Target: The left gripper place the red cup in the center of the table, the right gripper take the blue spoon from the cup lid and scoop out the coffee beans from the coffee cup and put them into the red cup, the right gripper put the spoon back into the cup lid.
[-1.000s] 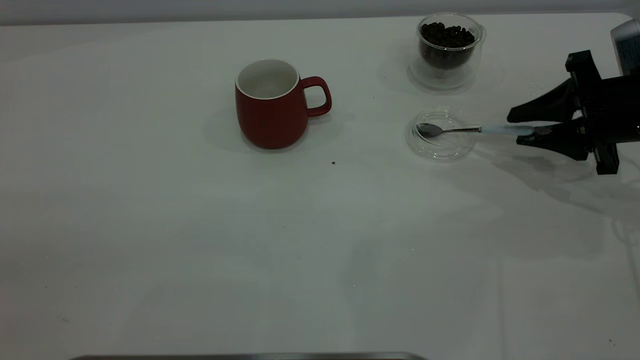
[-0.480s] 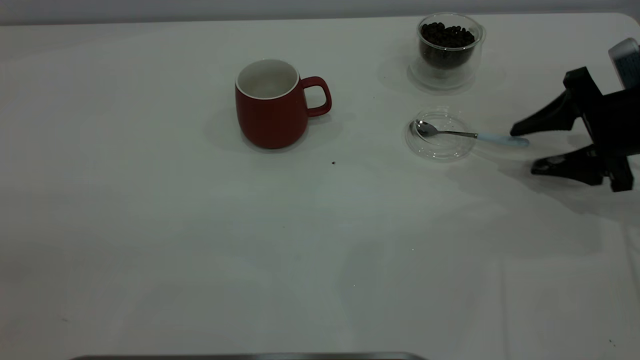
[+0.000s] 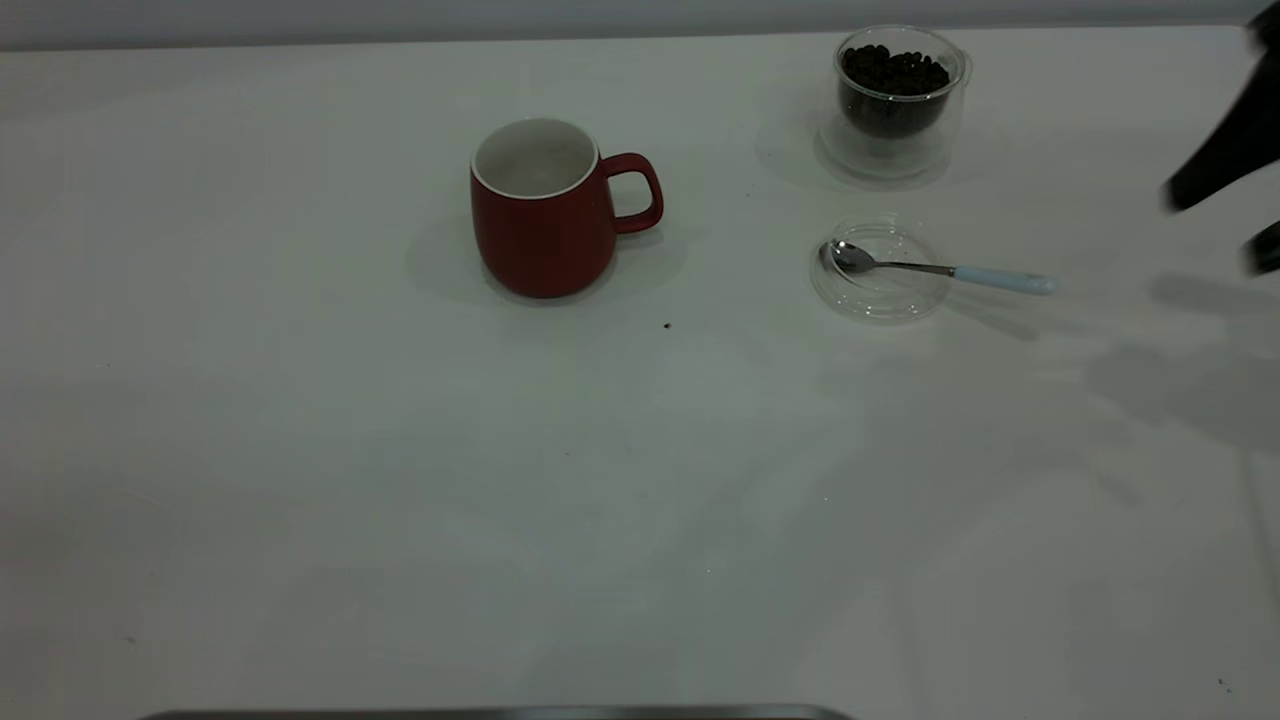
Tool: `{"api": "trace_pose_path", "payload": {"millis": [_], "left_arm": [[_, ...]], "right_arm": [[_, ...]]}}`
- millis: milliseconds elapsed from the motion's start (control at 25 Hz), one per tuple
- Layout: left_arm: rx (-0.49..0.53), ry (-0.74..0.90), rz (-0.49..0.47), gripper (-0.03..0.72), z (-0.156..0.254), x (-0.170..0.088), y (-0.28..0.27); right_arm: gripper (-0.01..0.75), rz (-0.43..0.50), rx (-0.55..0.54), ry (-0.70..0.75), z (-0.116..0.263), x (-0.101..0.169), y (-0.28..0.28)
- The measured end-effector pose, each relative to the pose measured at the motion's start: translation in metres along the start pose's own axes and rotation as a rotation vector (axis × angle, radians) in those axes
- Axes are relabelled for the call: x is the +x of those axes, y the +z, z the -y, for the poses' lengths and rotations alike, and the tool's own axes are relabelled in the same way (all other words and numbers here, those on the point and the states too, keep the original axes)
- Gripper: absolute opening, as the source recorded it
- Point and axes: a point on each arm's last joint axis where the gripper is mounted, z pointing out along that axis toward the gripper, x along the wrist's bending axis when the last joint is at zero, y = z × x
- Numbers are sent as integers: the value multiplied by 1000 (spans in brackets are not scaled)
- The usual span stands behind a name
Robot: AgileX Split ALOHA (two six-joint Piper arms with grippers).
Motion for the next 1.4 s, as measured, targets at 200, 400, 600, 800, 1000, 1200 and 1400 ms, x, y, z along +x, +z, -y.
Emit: {"api": "trace_pose_path", "payload": {"millis": [200, 400, 600, 800, 1000, 1200, 1400], "left_arm": [[0, 0, 0, 586, 0, 0, 0], [0, 0, 0, 586, 0, 0, 0], [0, 0, 0, 586, 0, 0, 0], [0, 0, 0, 586, 0, 0, 0], [0, 0, 0, 586, 0, 0, 0], [0, -1, 0, 586, 0, 0, 0], [0, -1, 0, 586, 0, 0, 0]], "right_arm": [[591, 77, -15, -85, 32, 30, -79], [591, 92, -101, -191, 88, 47, -129], [591, 128, -181, -285, 139, 50, -154], [591, 159, -224, -374, 188, 49, -170], [588, 179, -405, -472, 237, 52, -192], [588, 290, -593, -559, 279, 45, -206], [588, 390, -751, -568, 305, 34, -214]]}}
